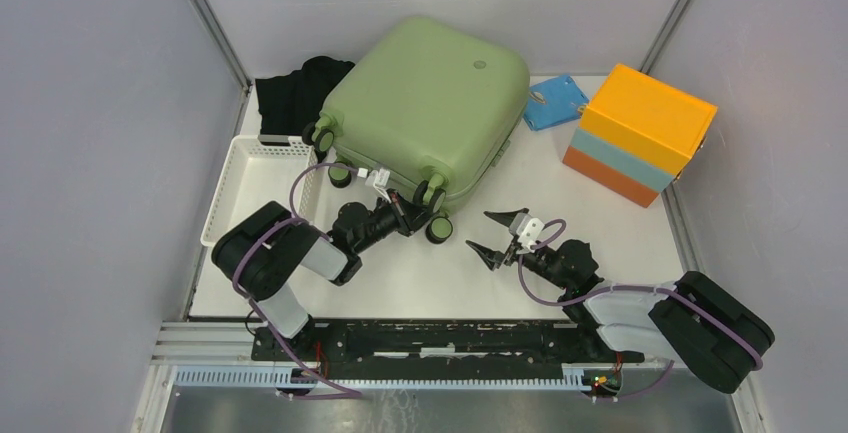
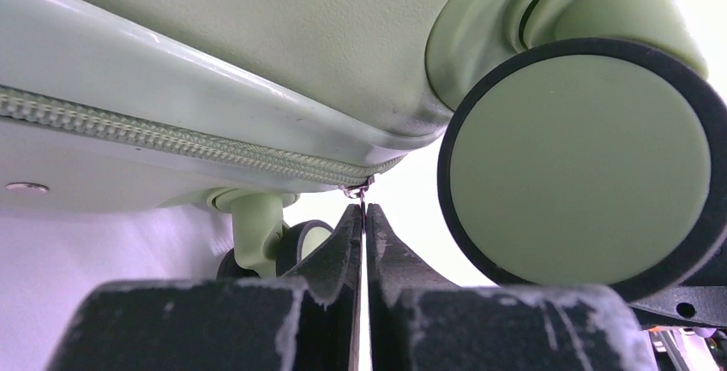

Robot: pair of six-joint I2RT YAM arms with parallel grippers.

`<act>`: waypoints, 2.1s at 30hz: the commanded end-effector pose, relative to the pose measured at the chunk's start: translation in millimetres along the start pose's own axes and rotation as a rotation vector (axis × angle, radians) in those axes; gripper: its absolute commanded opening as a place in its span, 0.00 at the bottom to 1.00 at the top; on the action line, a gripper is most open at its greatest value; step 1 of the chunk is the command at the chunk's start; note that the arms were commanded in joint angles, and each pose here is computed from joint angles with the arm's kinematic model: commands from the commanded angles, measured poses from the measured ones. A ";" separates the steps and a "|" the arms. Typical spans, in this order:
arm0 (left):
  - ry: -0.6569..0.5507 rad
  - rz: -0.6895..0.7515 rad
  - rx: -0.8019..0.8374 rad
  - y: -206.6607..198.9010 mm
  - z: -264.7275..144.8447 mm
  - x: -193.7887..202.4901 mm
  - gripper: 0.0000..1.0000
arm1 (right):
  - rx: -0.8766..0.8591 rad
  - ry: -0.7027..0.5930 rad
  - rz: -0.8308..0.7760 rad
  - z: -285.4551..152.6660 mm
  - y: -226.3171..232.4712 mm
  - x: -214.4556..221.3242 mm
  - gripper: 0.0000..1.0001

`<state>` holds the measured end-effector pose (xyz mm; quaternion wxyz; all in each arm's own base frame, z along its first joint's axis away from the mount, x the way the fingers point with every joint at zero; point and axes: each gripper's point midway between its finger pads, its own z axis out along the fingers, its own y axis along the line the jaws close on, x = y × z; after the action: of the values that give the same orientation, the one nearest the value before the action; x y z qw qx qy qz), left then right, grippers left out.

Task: Open, take out, and arrange the luggage
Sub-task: Adjust the luggage at the center of the board.

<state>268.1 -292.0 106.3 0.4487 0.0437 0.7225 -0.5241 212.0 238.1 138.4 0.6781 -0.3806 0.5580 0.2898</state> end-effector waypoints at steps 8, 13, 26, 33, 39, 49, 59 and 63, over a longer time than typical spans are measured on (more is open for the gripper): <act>0.070 0.006 0.066 -22.8 -0.7 9.3 0.12 | -0.009 0.123 0.016 -40.1 18.6 47.2 0.76; 0.086 0.008 0.028 -16.6 -1.1 11.5 0.17 | 0.007 0.130 -0.003 -41.8 16.0 48.7 0.76; 0.062 0.017 -0.051 -6.5 -7.8 6.3 0.24 | 0.002 0.152 -0.019 -40.4 17.8 53.2 0.76; 0.048 0.184 -0.070 -8.1 -26.5 -3.1 0.30 | -0.001 0.154 -0.020 -39.9 19.2 53.4 0.76; 0.073 0.336 -0.130 -6.8 -36.6 -16.4 0.30 | 0.000 0.153 -0.024 -39.2 19.5 52.9 0.76; 0.047 0.395 -0.219 -0.9 -47.6 -32.9 0.50 | 0.017 0.162 -0.033 -37.8 19.3 53.7 0.76; 0.021 0.393 -0.324 -7.1 -63.5 -59.5 0.56 | 0.127 0.155 -0.029 -25.7 9.5 47.0 0.70; 0.015 0.418 -0.393 -17.3 -77.7 -81.6 0.56 | 0.176 0.120 -0.033 -12.7 12.3 33.7 0.70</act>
<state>251.6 -222.0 141.9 0.5099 0.1112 0.7919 -0.3172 206.7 247.8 106.5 0.6625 -0.3805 0.6026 0.2305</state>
